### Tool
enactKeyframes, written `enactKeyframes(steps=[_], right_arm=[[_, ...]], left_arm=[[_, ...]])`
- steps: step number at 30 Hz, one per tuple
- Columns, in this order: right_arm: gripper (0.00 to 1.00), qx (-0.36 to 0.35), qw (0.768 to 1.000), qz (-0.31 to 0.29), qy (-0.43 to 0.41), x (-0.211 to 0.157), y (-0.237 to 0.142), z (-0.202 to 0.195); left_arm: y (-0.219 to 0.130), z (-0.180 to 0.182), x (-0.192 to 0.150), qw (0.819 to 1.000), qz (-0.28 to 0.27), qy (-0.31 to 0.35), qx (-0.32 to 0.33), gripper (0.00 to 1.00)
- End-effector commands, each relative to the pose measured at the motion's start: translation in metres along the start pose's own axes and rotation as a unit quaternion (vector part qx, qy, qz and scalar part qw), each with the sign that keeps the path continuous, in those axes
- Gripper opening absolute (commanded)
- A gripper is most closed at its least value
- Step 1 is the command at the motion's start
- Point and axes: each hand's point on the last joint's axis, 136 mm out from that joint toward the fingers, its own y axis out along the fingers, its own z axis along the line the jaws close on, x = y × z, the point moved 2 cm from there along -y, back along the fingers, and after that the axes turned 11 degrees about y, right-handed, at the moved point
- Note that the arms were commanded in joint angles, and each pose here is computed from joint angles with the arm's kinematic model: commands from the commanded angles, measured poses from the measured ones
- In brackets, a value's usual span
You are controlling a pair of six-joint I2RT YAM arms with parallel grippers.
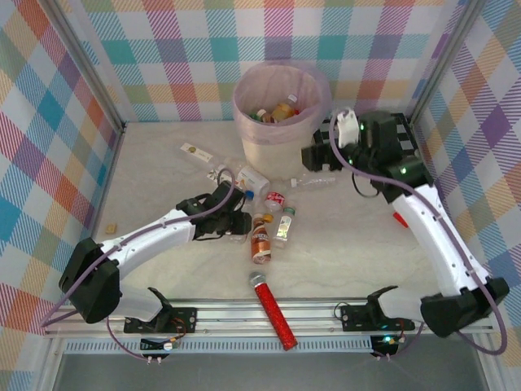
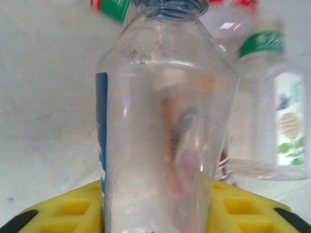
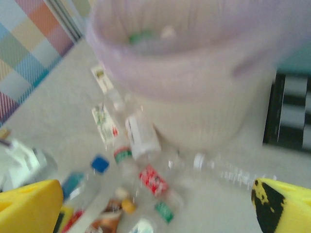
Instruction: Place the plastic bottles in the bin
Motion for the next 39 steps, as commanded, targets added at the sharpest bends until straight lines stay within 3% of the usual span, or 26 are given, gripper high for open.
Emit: enactKeyframes(steps=[1, 7, 11, 14, 31, 39], right_arm=[[0.99, 0.001, 0.998, 0.011, 0.069, -0.028, -0.004, -0.008], [0.99, 0.107, 0.98, 0.077, 0.15, -0.073, 0.006, 0.014], [0.97, 0.175, 0.957, 0.105, 0.205, -0.081, 0.028, 0.027], [0.95, 0.187, 0.95, 0.117, 0.222, -0.081, 0.041, 0.028], [0.85, 0.209, 0.924, 0.162, 0.277, -0.092, 0.088, 0.031], [0.67, 0.21, 0.921, 0.167, 0.284, -0.094, 0.095, 0.031]], left_arm=[[-0.014, -0.007, 0.017, 0.998, -0.017, 0.055, -0.006, 0.38], [-0.027, -0.047, 0.052, 0.984, -0.089, 0.112, -0.109, 0.37], [-0.034, -0.072, 0.062, 0.967, -0.12, 0.125, -0.185, 0.37], [-0.039, -0.082, 0.067, 0.958, -0.143, 0.122, -0.217, 0.37], [-0.038, -0.101, 0.081, 0.941, -0.178, 0.114, -0.265, 0.37], [-0.03, -0.103, 0.085, 0.941, -0.177, 0.112, -0.267, 0.37]])
